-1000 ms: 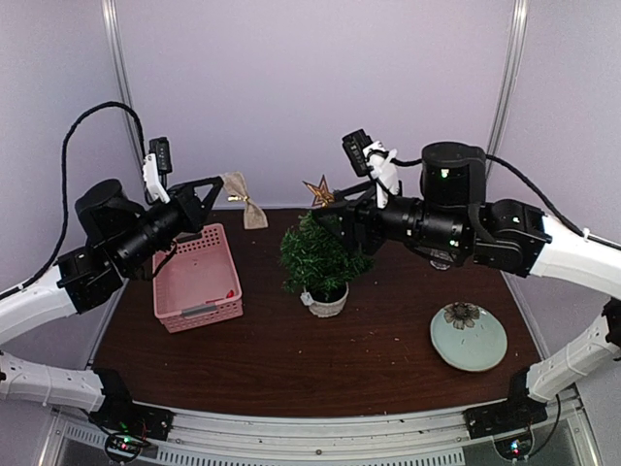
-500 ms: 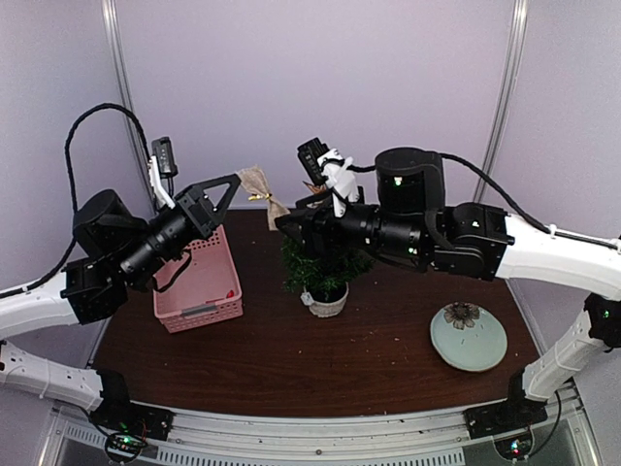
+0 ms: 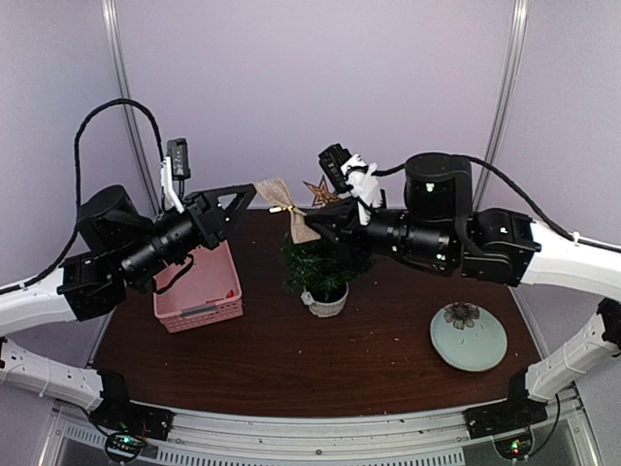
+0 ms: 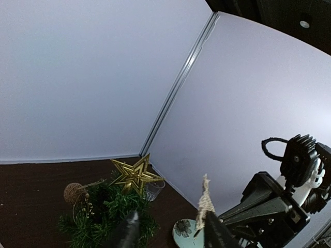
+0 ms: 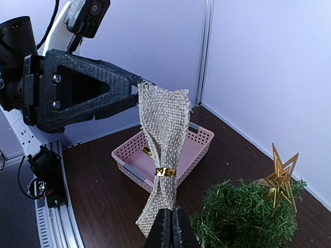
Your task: Decorate the small christmas tree
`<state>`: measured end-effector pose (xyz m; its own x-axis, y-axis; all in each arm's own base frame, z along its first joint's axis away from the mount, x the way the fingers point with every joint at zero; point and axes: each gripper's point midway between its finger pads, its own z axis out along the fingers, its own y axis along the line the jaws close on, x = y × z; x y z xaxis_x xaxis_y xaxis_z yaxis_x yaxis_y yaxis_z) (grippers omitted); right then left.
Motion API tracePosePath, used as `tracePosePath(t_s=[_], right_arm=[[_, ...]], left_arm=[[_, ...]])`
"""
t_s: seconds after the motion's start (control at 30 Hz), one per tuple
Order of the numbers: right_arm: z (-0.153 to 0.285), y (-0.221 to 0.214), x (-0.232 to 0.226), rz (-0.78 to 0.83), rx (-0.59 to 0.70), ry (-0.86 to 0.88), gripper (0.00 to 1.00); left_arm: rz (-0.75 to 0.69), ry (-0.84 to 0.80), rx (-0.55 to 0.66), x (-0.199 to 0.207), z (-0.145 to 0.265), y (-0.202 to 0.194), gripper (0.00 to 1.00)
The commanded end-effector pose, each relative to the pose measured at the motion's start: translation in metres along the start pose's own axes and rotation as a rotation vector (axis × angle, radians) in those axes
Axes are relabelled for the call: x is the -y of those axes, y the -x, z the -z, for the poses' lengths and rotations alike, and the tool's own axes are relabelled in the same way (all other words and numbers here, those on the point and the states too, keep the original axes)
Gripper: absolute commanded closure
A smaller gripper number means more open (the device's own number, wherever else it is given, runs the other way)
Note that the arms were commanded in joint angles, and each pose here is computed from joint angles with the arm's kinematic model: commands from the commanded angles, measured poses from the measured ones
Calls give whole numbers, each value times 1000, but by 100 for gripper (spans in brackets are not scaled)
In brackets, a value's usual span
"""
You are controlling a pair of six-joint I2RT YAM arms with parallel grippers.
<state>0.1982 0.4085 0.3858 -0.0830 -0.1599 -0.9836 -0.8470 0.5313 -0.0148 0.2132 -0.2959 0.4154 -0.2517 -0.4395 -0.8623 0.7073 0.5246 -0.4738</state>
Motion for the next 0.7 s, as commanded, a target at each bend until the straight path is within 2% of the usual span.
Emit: tracePosePath(t_s=[0.0,0.03,0.1,0.2,0.3,0.47,0.67], right_arm=[[32,-3,1,83,-27,29,100],[37,-9,-1,104,-57,46,100],[49,-22,-7,152,-113,96,100],[68,-44,-12,211,-198,158,100],[83,-59,-13,258,-273,194,100],[95,-72,-16,318,-375,243,100],[94,-69,-21,335,-377,265,100]], left_arm=[[-169,-59,-133,19,2,-3,22],[-233,-64,-189,20,5,-7,16],[-342,-63,-348,15,16,-22,14],[-419,-238,-524,35,27,-43,15],[-399,-364,-649,51,31,-64,21],[-304,-489,-759,67,22,-93,34],[-252,-527,-750,73,5,-103,42]])
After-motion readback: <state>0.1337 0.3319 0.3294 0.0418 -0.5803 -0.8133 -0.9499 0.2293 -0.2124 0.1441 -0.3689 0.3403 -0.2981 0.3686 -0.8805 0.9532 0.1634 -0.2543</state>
